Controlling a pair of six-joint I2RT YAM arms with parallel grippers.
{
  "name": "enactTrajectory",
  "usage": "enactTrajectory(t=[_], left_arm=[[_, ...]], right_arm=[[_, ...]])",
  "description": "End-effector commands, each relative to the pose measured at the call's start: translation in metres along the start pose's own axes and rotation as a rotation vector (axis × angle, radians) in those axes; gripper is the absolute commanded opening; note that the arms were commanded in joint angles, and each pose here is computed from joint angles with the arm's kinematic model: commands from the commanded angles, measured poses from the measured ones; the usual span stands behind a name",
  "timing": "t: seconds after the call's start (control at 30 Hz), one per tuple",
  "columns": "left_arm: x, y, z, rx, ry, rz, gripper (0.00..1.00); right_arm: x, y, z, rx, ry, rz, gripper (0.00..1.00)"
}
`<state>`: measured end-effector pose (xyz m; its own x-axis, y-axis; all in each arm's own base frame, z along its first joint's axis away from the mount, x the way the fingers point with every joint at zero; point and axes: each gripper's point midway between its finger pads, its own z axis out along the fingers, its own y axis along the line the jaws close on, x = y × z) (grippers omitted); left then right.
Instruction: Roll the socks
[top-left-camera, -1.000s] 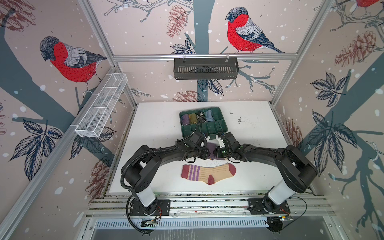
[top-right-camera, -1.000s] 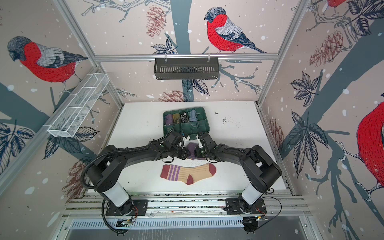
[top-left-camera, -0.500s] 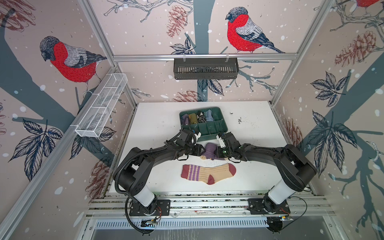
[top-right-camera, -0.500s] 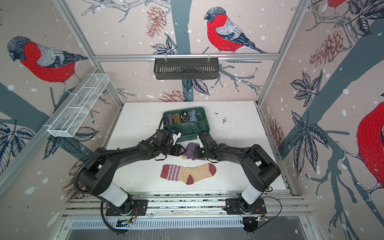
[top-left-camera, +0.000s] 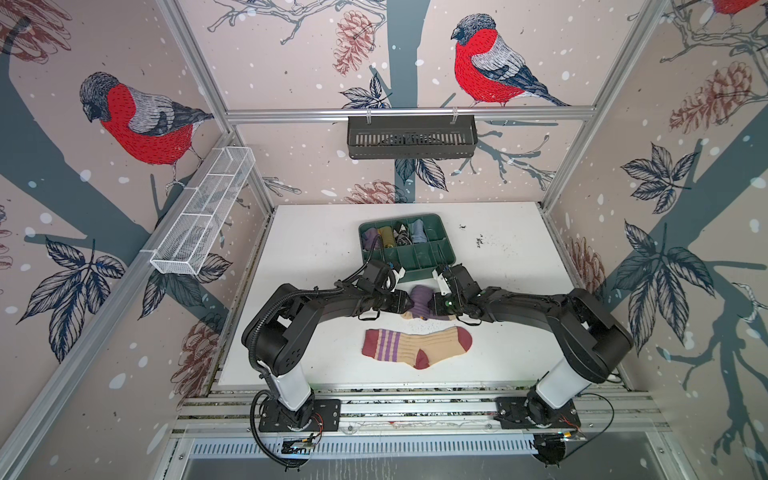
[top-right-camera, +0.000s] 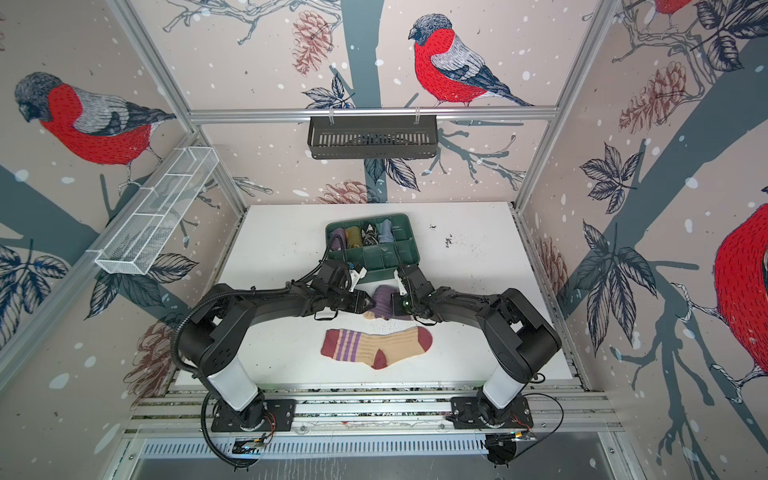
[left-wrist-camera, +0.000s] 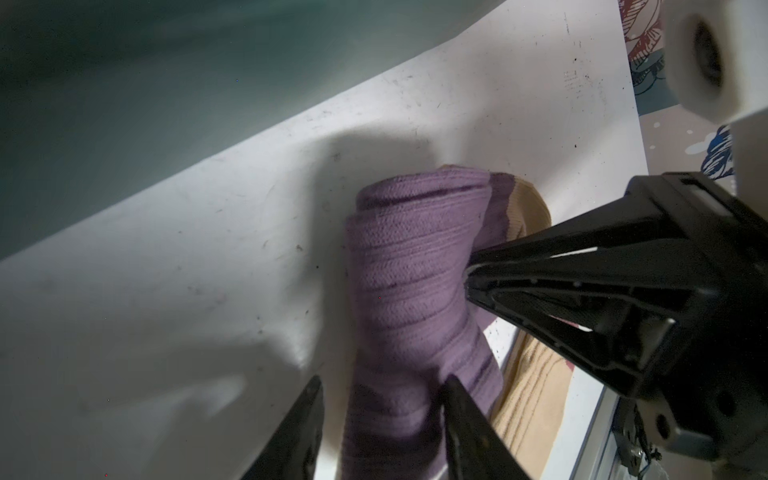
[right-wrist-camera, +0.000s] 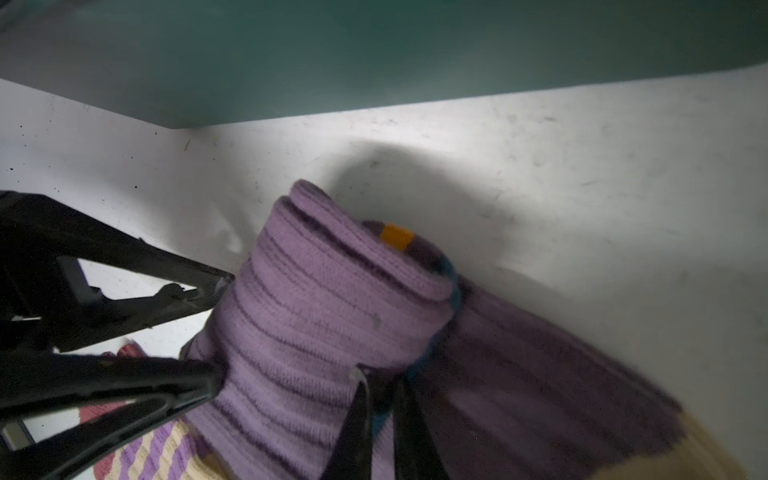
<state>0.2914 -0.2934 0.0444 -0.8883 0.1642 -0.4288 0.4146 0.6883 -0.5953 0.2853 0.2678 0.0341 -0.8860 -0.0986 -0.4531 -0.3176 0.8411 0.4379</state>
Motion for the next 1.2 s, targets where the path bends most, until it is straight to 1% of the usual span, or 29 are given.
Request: enactTrajectory(t=[0.0,0.13,0.3,0.4,0.47,0.6,0.7,0.87,1.03,1.1,1.17], left_arm=[[-0.008,-0.010,0.002,0.056,-0.024,0.024,0.45],[-0.006,-0.009,0.003,0.061,-0.022,0.021,0.37],[-0.005,-0.012,0.005,0.085,-0.016,0.025,0.22],[-0.005,-0.014,0.005,0.098,-0.014,0.024,0.19],[-0.005,-0.016,0.003,0.105,-0.015,0.028,0.14],[-0.007,-0.020,-0.005,0.090,-0.016,0.040,0.00],[-0.011,-0.022,-0.014,0.059,-0.015,0.059,0.00],[-0.009,-0.022,-0.024,0.007,0.032,0.097,0.00],[-0.004,-0.027,-0.021,0.014,0.079,0.117,0.00],[-0.002,-0.035,-0.018,0.021,0.097,0.134,0.00],[0.003,-0.037,-0.016,0.003,0.125,0.151,0.00]], right_arm=[[0.000,0.001,0.001,-0.005,0.007,-0.014,0.13],[0.002,0.002,0.004,-0.011,0.016,-0.011,0.13],[0.002,0.006,0.007,-0.028,0.022,-0.013,0.13],[0.002,0.008,0.008,-0.032,0.025,-0.015,0.13],[0.002,0.010,0.009,-0.038,0.027,-0.017,0.12],[0.002,0.015,0.012,-0.053,0.033,-0.019,0.12],[0.001,0.021,0.013,-0.072,0.034,-0.024,0.12],[0.003,0.034,0.019,-0.110,0.047,-0.035,0.12],[0.006,0.042,0.023,-0.165,0.061,-0.017,0.13],[0.007,0.043,0.021,-0.172,0.065,-0.011,0.14],[0.006,0.041,0.017,-0.171,0.059,-0.007,0.19]])
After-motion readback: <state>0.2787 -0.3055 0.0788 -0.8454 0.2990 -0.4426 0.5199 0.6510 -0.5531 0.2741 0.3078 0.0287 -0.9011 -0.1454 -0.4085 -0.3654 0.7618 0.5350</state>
